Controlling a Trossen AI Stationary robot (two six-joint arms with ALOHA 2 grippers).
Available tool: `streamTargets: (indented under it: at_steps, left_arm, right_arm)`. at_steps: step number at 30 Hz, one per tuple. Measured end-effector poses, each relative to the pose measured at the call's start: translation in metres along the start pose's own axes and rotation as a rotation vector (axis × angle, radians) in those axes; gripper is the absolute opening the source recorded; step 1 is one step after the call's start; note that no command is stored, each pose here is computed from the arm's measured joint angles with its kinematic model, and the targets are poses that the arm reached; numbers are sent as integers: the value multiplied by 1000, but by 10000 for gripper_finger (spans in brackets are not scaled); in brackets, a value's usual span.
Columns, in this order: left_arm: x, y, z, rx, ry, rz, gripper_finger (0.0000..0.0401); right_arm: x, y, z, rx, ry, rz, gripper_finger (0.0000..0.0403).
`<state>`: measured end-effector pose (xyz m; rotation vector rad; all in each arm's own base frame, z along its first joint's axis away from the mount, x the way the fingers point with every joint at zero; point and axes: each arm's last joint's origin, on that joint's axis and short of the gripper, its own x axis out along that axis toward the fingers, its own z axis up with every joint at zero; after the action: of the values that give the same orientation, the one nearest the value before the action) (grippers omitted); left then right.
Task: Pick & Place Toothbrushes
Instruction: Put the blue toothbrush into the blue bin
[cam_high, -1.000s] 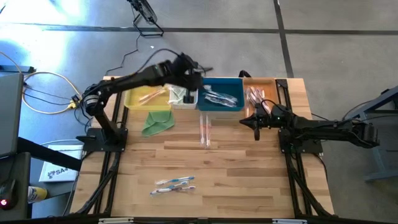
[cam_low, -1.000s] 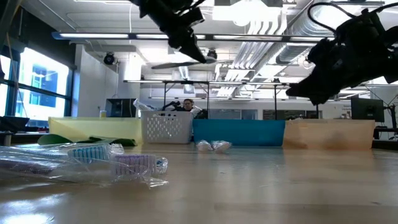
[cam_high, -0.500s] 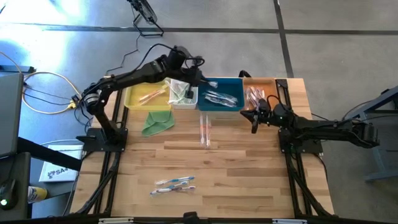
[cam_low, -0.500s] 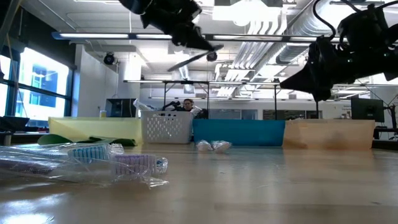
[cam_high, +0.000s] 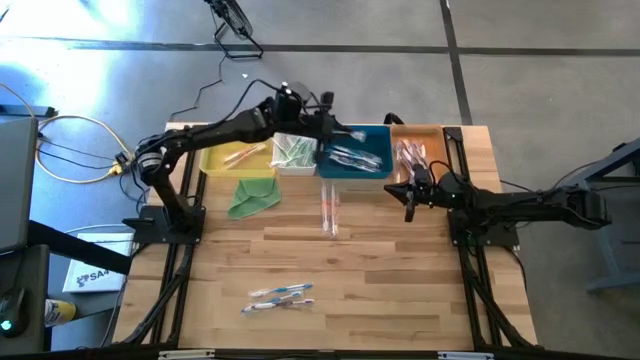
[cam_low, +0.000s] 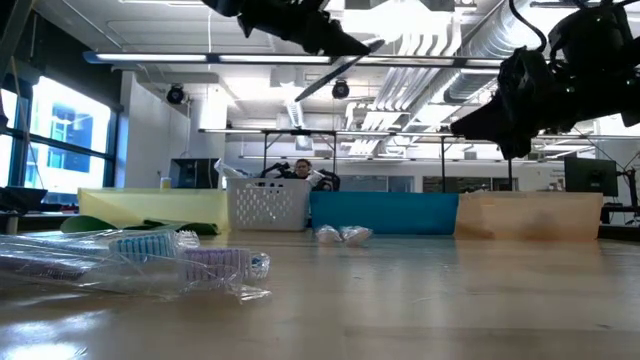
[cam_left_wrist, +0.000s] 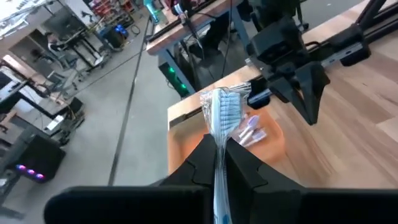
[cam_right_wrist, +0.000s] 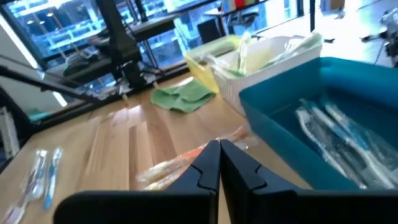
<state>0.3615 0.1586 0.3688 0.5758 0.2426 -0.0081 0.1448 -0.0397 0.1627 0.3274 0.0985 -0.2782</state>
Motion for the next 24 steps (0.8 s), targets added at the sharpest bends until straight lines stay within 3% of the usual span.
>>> streamTargets:
  at_steps: [7, 16, 24]
  left_arm:
    - [26, -12, 0, 103, -66, 15, 9]
    - [53, 3, -55, -110, -70, -15, 5]
    - [84, -19, -81, -157, -13, -42, 5]
  right_arm:
    - [0, 9, 2, -18, -62, -27, 4]
    - [-1, 16, -1, -28, -51, -8, 4]
    - [-1, 17, -1, -36, -47, 0, 4]
